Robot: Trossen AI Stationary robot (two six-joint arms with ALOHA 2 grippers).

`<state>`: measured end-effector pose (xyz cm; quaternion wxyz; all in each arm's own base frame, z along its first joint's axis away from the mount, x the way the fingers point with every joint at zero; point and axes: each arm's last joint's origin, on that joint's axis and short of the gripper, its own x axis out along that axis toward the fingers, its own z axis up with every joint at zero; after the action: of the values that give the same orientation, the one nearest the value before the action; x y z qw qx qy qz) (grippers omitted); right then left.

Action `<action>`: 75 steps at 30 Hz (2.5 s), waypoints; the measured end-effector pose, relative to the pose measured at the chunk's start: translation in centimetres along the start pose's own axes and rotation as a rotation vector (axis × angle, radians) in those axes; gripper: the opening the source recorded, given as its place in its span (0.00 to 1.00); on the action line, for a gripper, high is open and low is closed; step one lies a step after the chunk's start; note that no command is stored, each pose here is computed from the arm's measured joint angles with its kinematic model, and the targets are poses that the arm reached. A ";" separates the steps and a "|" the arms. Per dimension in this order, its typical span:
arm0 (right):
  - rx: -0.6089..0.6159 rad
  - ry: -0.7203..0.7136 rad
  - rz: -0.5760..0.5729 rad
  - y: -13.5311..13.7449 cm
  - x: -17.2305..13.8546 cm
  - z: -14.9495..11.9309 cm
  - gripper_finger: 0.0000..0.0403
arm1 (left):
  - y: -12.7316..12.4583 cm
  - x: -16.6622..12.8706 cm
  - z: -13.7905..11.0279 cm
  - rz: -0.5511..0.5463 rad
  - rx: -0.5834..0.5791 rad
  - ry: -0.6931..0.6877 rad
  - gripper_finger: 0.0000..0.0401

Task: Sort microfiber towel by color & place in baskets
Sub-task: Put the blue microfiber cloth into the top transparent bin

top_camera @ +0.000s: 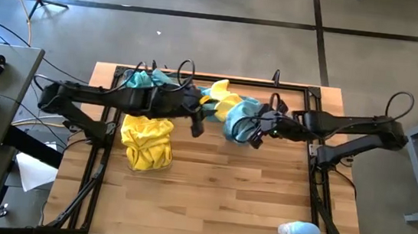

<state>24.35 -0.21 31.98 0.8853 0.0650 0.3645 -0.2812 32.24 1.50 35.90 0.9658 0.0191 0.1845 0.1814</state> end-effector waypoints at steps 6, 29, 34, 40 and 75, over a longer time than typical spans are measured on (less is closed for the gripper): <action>0.024 0.016 0.091 0.1 1.2 -1.9 0.00 | -0.9 1.5 0.5 -0.018 -0.106 -0.021 0.35; -0.150 -0.350 0.271 1.4 0.5 1.6 0.00 | -0.6 3.1 0.3 -0.078 -0.280 -0.023 0.64; -0.194 -0.429 0.271 1.2 0.4 2.4 0.00 | -1.3 4.7 -0.7 -0.117 -0.316 0.017 0.64; -0.193 -0.482 0.320 1.0 0.3 3.1 0.00 | -2.3 7.2 -2.5 -0.180 -0.309 0.085 0.64; 0.002 -0.271 0.246 -0.7 1.8 1.9 0.42 | 8.7 -3.8 -0.3 0.281 -0.071 0.216 0.00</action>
<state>26.18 -2.27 32.22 0.9540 0.0715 0.2309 -0.1774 25.83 8.22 37.87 0.9055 -0.0089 0.2764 0.3219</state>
